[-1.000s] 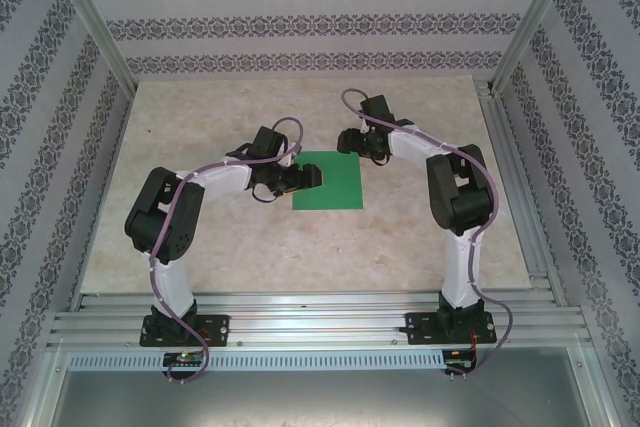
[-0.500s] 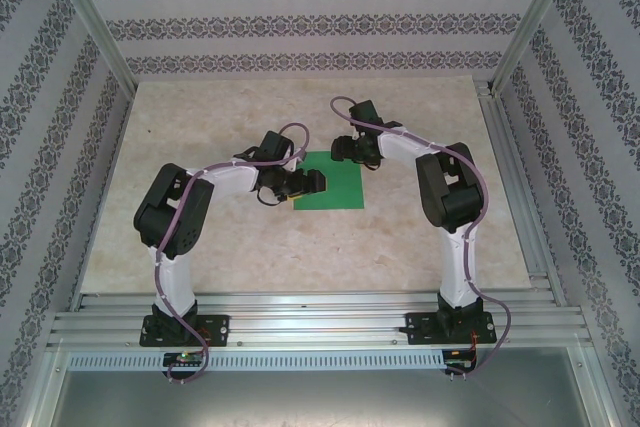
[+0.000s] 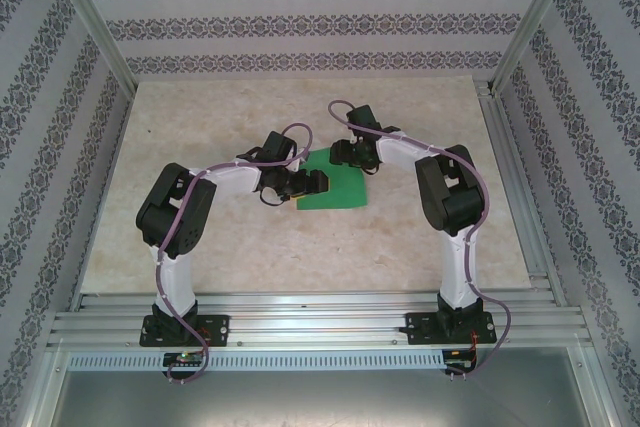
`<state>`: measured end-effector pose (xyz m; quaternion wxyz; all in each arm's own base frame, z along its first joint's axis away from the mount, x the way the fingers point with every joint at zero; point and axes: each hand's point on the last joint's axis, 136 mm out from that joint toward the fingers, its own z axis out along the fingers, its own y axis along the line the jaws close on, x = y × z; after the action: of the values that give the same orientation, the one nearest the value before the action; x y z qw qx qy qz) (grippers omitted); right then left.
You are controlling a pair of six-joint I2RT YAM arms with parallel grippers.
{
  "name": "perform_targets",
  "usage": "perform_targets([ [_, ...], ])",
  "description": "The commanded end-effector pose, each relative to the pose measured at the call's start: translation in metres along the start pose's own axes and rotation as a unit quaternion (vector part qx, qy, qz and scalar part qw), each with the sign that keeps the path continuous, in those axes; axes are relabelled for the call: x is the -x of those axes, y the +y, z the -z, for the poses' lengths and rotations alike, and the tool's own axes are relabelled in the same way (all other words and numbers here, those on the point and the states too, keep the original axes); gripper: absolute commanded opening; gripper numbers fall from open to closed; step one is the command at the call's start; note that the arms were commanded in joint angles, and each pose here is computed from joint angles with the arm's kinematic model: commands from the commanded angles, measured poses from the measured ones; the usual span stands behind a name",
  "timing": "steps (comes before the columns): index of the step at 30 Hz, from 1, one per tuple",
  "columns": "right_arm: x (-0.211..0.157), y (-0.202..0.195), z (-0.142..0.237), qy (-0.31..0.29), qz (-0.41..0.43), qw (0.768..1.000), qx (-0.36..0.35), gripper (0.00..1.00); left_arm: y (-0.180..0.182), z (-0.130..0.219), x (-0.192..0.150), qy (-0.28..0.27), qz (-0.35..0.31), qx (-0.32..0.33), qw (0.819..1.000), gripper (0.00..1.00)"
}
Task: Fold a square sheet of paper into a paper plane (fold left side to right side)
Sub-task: Pick up the square sheet of paper from the center of the table.
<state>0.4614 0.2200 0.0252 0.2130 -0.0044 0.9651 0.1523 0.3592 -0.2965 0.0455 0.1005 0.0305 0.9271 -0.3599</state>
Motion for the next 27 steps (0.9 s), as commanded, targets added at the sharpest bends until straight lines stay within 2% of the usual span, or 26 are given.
perform_targets([
  [1, -0.022, 0.021, 0.010, 0.036, 0.000, 0.999, 0.038, 0.60, -0.002, -0.008, -0.002, 0.004, -0.002, 0.002, 1.000, 0.84],
  [7, -0.011, 0.030, 0.033, 0.018, -0.008, 0.997, 0.080, 0.39, -0.017, 0.007, 0.004, -0.008, -0.021, -0.009, 1.000, 0.85],
  [12, 0.000, 0.035, 0.065, -0.012, -0.028, 0.992, 0.125, 0.25, -0.038, 0.047, 0.015, -0.042, -0.047, -0.022, 0.998, 0.87],
  [19, 0.012, 0.038, 0.126, -0.065, -0.079, 0.970, 0.222, 0.22, -0.042, 0.124, 0.025, -0.111, -0.035, -0.051, 0.992, 0.91],
  [23, 0.013, 0.041, 0.172, -0.097, -0.112, 0.945, 0.290, 0.23, -0.047, 0.152, 0.021, -0.126, -0.001, -0.111, 0.986, 0.94],
  [27, 0.016, 0.049, 0.224, -0.125, -0.133, 0.914, 0.362, 0.23, -0.075, 0.165, 0.015, -0.118, 0.010, -0.189, 0.975, 0.97],
])
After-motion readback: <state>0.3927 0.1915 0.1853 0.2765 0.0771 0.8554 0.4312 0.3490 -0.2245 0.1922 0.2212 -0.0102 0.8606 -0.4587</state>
